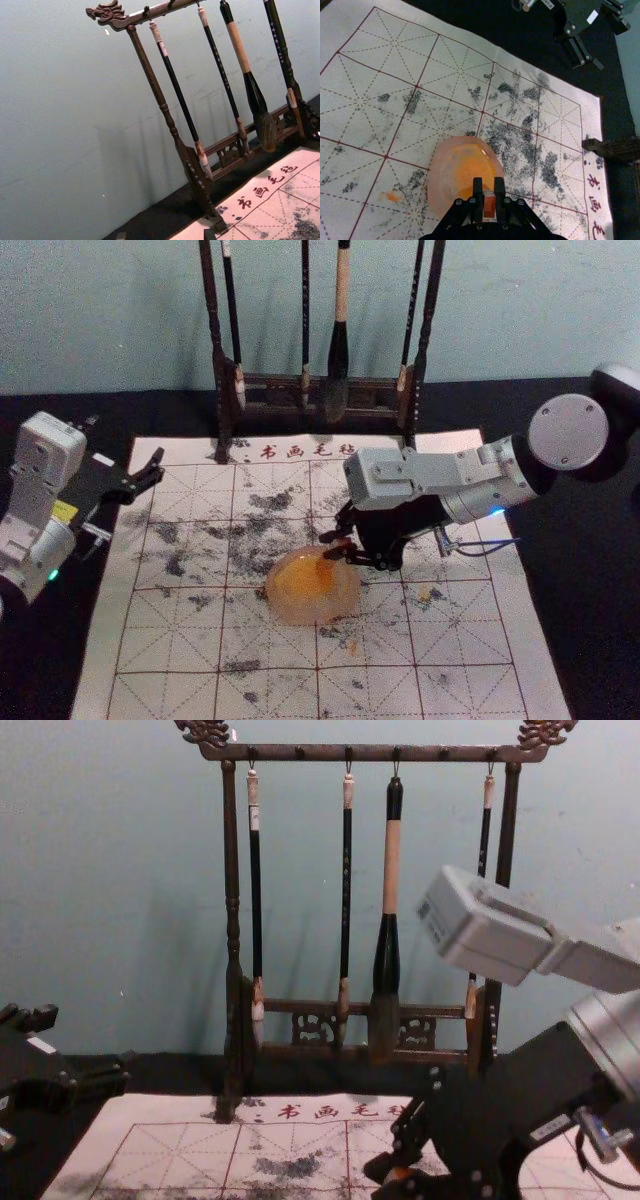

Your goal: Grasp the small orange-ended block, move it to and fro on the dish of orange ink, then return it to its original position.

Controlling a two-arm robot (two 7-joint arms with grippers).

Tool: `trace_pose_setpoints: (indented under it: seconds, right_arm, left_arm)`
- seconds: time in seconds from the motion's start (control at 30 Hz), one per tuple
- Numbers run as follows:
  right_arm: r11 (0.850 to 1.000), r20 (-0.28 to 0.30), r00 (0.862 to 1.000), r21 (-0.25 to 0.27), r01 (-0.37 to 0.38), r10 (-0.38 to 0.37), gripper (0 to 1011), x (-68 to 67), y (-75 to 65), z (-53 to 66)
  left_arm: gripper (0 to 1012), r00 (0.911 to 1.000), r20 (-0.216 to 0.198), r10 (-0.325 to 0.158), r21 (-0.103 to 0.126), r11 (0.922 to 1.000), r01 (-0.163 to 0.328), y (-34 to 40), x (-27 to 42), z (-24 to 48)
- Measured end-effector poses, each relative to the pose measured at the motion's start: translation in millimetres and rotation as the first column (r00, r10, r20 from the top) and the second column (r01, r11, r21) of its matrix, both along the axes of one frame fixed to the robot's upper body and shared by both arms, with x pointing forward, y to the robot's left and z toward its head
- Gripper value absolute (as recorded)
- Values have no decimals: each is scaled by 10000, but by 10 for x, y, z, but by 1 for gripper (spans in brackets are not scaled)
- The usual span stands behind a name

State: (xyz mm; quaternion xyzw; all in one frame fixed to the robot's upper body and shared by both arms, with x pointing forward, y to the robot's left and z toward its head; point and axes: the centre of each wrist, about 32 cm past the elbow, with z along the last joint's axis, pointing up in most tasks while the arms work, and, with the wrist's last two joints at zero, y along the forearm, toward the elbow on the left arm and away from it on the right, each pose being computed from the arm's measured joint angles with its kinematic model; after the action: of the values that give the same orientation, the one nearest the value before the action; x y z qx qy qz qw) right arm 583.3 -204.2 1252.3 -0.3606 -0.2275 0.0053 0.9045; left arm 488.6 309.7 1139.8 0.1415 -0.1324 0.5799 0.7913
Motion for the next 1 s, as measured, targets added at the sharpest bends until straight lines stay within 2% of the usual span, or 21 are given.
trace_pose_setpoints:
  seconds: [0.5,1.0]
  right_arm:
    - [9993,-43,9994,-175,-337,336,135,-73,-17,3]
    - [9964,-102,9964,-27,-846,845,135,-99,104,-12]
  left_arm:
    - [1001,10000,0,0,0,10000,0,0,0,0]
    - [1001,10000,1,0,-1,10000,0,0,0,0]
